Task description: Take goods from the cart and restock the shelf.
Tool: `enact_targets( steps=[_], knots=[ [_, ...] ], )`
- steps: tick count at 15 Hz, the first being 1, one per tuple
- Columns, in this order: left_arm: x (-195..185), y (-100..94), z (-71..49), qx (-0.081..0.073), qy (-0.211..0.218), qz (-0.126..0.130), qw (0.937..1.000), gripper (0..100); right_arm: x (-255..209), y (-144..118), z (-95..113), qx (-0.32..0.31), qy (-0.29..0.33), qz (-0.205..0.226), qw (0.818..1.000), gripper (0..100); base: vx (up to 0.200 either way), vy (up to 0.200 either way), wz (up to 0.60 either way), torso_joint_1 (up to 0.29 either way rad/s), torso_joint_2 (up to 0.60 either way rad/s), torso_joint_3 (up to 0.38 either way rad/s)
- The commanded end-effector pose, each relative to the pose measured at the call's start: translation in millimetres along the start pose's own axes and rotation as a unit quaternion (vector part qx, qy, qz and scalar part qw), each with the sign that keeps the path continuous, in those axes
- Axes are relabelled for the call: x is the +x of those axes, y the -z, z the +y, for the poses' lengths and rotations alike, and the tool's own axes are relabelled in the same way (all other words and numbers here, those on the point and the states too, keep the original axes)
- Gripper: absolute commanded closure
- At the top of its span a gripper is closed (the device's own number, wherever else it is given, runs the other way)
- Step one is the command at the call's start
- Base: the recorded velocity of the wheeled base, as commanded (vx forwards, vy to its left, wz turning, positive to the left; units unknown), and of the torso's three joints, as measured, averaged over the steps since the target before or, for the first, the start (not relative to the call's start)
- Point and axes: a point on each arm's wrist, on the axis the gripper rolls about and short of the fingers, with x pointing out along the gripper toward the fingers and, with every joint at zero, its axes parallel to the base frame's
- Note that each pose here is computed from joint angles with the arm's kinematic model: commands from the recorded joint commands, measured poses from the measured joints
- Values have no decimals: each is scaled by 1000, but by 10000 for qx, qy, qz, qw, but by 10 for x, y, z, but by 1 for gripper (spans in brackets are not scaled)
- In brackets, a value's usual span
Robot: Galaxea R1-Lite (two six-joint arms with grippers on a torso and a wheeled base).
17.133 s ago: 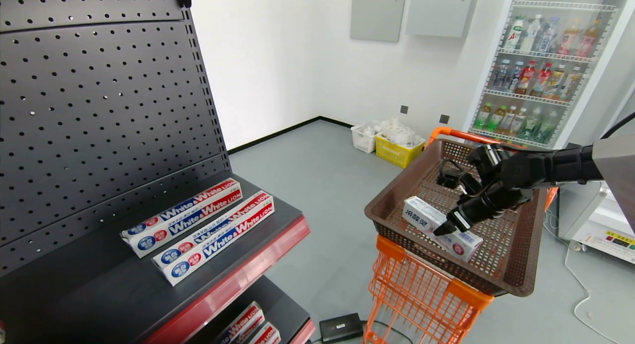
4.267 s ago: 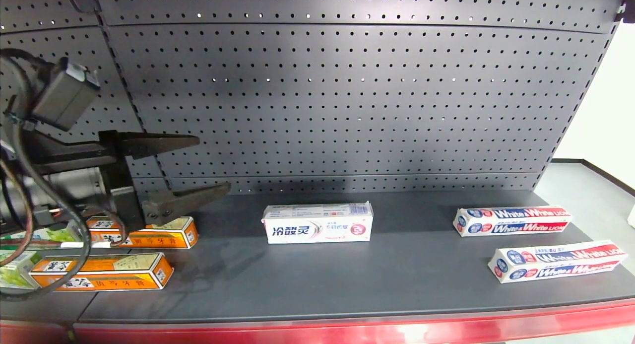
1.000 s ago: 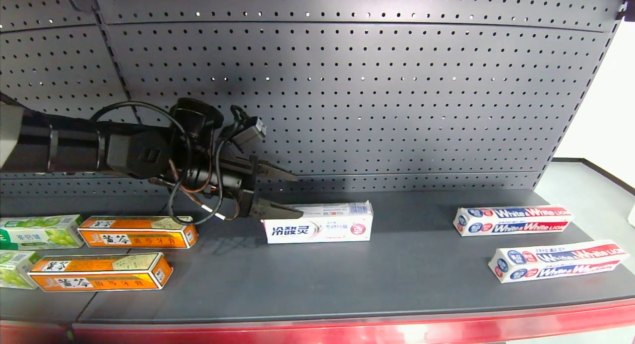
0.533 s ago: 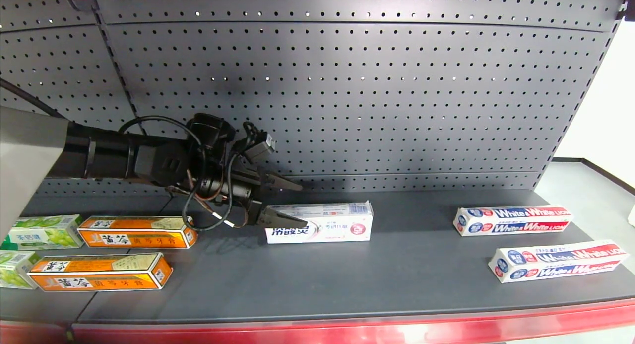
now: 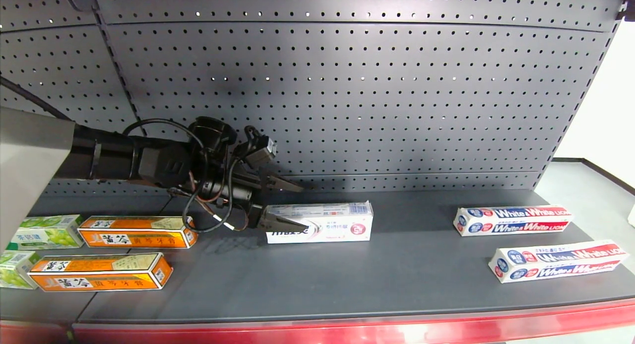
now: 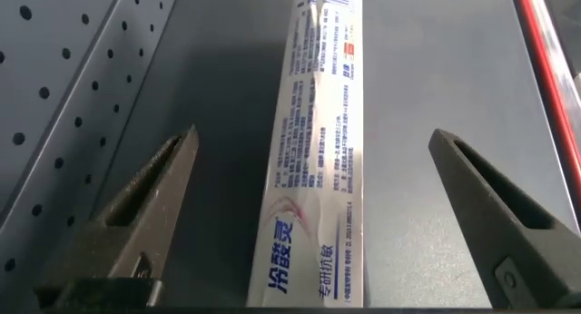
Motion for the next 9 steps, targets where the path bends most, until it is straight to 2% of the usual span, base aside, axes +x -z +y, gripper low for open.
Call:
enact_targets(
  steps=[1, 4, 9],
  knots=[
    [1, -18, -4, 35, -2, -10, 10000, 0, 0, 0, 0, 2, 0, 1, 10000, 100, 0, 0, 0, 0, 0, 0],
    [7, -48, -25, 99, 10, -6, 10000, 0, 0, -1, 0, -1, -1, -6, 10000, 100, 0, 0, 0, 0, 0, 0],
    [-69, -243, -50, 223, -148, 55, 9996, 0, 0, -1, 0, -1, -1, -6, 10000, 100, 0, 0, 0, 0, 0, 0]
  ],
)
